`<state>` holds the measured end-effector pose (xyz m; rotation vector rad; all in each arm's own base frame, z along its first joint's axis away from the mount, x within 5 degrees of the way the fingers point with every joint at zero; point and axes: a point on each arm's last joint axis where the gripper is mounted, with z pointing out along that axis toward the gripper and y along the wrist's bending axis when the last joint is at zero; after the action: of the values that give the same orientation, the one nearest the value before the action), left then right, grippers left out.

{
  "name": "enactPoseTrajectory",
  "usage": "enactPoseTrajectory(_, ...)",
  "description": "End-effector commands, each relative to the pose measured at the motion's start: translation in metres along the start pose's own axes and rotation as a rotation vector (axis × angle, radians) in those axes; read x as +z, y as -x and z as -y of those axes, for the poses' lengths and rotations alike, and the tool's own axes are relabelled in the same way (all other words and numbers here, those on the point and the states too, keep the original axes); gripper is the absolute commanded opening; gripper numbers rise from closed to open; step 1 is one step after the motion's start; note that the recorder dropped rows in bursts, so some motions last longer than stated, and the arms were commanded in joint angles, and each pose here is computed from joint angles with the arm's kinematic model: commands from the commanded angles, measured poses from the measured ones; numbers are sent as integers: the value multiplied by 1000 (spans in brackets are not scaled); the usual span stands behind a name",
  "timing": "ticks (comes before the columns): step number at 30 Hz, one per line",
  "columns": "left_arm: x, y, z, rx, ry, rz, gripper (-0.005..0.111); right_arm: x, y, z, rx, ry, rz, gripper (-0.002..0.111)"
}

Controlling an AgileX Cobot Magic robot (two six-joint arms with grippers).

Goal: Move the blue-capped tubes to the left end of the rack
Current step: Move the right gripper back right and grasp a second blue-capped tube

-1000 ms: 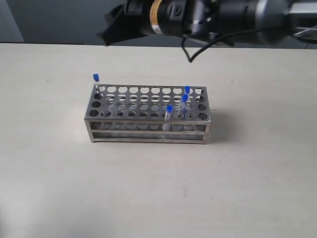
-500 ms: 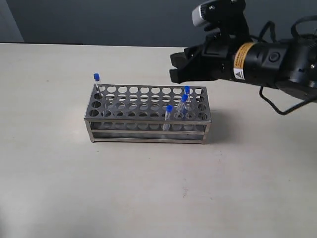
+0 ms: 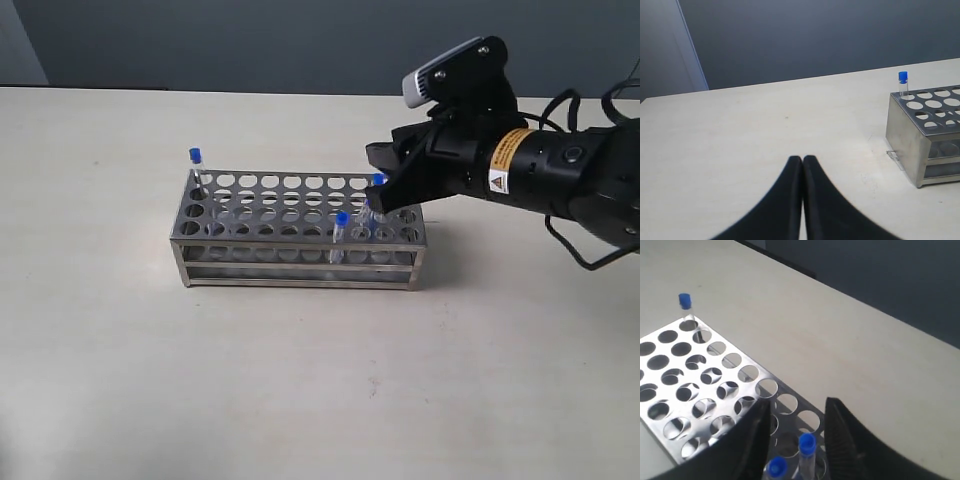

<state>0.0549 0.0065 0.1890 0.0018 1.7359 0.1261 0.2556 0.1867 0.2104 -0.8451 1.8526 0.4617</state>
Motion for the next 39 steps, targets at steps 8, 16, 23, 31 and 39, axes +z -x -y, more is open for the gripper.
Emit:
enactPoseTrajectory(8,0,2,0,-5,-6,10,1,23,-27,3,-23,-6,-57,36)
enactPoseTrajectory(16,0,2,0,-5,-6,10,1,29,-32,6,-15,-31,-47,36)
enactPoseTrajectory(23,0,2,0,-5,-6,10,1,29,-32,10,-26,-73,-47,36)
enactPoseTrajectory(31,0,2,0,-5,-6,10,1,29,-37,10,-27,-75,-99,36)
enactPoseTrajectory(39,0,2,0,-5,-6,10,1,28,-37,4,-39,-17,-84,36)
